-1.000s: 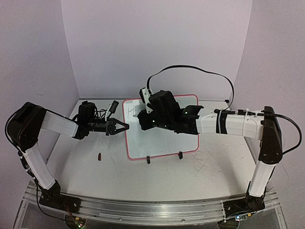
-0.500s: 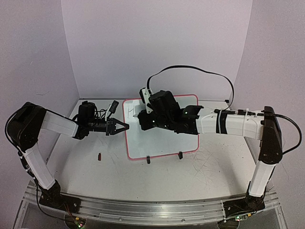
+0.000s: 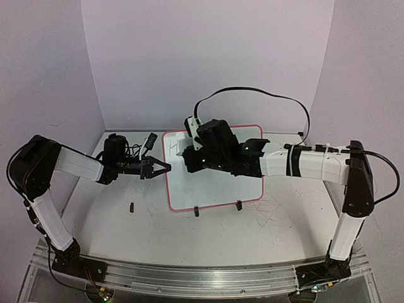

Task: Write a sentence on the whiteboard

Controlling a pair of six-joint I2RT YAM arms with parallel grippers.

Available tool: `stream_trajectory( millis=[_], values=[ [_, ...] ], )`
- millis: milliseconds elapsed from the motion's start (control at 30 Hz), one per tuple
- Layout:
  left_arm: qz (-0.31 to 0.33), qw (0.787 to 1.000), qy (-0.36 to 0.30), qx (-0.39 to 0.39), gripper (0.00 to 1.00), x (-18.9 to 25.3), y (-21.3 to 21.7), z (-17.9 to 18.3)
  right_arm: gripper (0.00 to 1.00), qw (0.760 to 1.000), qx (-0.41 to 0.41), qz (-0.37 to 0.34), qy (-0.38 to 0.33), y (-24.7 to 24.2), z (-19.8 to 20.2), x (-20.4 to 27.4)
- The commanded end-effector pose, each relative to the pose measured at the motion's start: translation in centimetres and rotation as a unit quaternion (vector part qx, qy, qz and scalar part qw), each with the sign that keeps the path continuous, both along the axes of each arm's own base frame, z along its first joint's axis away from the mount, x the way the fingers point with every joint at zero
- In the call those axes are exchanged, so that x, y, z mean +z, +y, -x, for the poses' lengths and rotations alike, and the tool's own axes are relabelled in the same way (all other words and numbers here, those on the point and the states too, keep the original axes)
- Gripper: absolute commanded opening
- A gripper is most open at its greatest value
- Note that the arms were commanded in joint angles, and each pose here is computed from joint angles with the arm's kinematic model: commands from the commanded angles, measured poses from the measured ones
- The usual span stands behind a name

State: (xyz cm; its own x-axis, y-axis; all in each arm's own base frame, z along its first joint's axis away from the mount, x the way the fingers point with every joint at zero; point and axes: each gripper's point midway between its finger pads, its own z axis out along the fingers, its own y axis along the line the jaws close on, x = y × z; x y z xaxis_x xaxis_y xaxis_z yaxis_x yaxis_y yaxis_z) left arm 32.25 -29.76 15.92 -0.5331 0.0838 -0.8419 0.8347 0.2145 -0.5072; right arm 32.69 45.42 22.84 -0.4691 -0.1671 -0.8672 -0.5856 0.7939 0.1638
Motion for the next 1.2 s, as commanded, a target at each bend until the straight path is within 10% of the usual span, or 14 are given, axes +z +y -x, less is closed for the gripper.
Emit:
stream_trajectory(
  millis=[0, 1167],
  values=[
    [-0.001, 1.000, -0.020, 0.000, 0.00, 0.7, -0.5, 0.2, 0.00, 0.996, 0.023, -0.077, -0.040, 0.9, 0.4, 6.0],
    [0.001, 1.000, -0.023, 0.000, 0.00, 1.1, -0.5, 0.3, 0.00, 0.997, -0.053, -0.046, -0.044, -2.0, -2.1, 3.2]
  ],
)
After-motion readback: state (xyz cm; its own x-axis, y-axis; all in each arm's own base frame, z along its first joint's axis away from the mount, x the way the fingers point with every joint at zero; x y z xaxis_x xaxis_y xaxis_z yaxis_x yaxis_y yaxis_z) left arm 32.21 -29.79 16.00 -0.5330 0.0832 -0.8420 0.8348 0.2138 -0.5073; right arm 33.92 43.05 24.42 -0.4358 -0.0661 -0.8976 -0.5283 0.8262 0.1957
